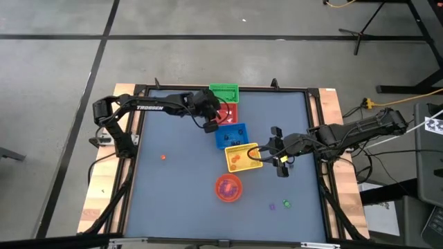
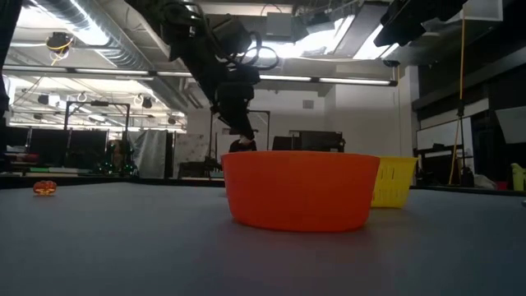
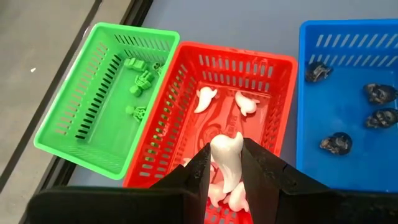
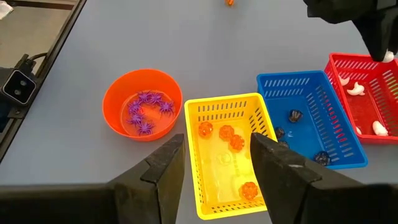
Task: Sort Halloween decoration
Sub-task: Put the white ghost toy into the red bin, then put the purple spider toy into the orange bin
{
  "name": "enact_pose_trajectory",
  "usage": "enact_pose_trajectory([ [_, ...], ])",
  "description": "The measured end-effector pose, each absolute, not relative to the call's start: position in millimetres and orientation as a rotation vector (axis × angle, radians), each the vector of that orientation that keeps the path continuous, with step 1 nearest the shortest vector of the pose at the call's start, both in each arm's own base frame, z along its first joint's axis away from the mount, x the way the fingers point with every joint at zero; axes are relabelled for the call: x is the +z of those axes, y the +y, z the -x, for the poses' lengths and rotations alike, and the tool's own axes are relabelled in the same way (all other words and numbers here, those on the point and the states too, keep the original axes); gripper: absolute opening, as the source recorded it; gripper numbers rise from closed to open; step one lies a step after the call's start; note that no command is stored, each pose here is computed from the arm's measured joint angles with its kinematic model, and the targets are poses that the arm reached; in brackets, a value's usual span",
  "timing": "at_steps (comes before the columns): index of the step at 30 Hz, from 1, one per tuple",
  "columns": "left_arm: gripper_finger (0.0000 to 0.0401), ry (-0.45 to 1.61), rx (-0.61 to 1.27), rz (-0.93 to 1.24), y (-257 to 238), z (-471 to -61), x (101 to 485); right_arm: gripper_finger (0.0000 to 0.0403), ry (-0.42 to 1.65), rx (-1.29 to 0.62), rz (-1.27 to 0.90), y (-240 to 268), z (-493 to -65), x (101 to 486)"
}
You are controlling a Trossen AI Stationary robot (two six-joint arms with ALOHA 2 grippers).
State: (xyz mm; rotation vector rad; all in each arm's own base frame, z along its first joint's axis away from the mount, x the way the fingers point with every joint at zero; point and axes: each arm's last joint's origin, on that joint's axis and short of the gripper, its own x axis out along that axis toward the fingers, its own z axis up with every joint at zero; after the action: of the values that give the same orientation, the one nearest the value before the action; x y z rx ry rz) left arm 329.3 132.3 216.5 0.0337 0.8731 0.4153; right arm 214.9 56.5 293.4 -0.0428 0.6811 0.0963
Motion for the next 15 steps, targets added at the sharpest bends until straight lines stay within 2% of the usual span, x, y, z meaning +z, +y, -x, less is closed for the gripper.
enact_pose_trajectory([
  [4,0.0071,0.86,0.424,-0.037,133,-330,217,0.0182,0.681,0.096,0.043,56,-215,293],
  [8,0.0104,0.861,0.428,-0.039,133,-330,217,0.0182,0.699,0.094,0.024,56,-214,293],
  [12,0.0137,0.863,0.435,-0.037,134,-330,217,0.0182,0.826,0.094,-0.043,55,-203,302],
  [15,0.0146,0.863,0.436,-0.035,134,-330,217,0.0182,0.934,0.038,-0.104,52,-192,309],
])
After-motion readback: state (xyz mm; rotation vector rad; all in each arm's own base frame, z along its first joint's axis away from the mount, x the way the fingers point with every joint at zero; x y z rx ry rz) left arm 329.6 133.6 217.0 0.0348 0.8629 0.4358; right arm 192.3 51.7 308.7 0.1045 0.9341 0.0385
